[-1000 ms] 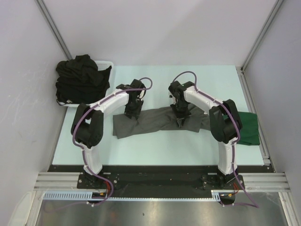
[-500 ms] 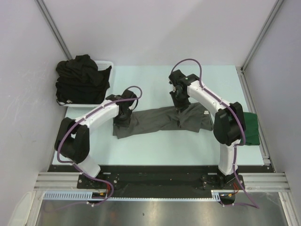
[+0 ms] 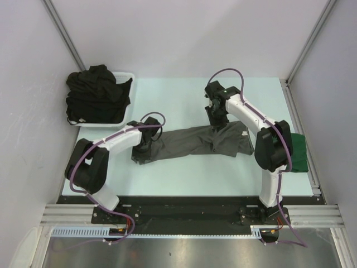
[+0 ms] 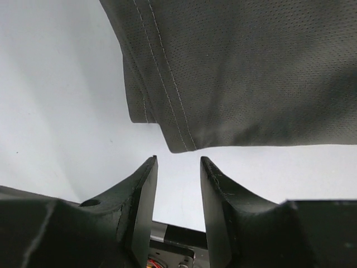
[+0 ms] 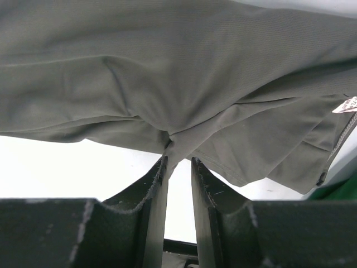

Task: Fold and stack the t-shirts
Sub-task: Fold the other side of the tshirt into a rectangle

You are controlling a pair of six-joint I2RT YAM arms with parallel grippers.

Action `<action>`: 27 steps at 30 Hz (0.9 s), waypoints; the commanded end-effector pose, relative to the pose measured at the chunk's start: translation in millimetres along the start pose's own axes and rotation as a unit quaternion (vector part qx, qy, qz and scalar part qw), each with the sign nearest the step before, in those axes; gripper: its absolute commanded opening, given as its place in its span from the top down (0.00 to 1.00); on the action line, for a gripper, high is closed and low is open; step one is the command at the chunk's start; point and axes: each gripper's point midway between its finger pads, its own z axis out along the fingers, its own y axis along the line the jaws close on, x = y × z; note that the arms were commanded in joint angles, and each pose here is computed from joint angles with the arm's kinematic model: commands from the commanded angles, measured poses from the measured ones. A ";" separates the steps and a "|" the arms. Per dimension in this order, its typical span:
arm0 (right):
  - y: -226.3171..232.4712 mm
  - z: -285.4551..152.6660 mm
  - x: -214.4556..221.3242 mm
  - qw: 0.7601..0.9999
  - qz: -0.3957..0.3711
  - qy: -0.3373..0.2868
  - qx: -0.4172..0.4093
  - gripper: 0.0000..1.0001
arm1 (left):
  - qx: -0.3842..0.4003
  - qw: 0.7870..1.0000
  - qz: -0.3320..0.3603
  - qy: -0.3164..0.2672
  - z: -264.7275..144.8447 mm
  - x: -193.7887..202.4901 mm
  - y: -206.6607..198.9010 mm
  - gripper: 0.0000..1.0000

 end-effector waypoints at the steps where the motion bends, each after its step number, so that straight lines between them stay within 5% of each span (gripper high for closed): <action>1: -2.6 -20.7 -7.8 0.999 0.003 -0.031 -0.013 0.72 | 0.017 0.999 -0.029 -0.043 3.3 -14.4 -9.0 0.59; 15: -0.7 -20.7 -1.8 0.999 0.006 -0.024 -0.031 0.72 | 0.019 0.998 -0.011 -0.062 17.3 -24.9 -14.4 0.69; 27: -1.8 -13.3 1.2 0.999 0.008 -0.017 -0.031 0.73 | -0.025 0.998 -0.013 -0.061 2.5 -21.0 7.6 0.94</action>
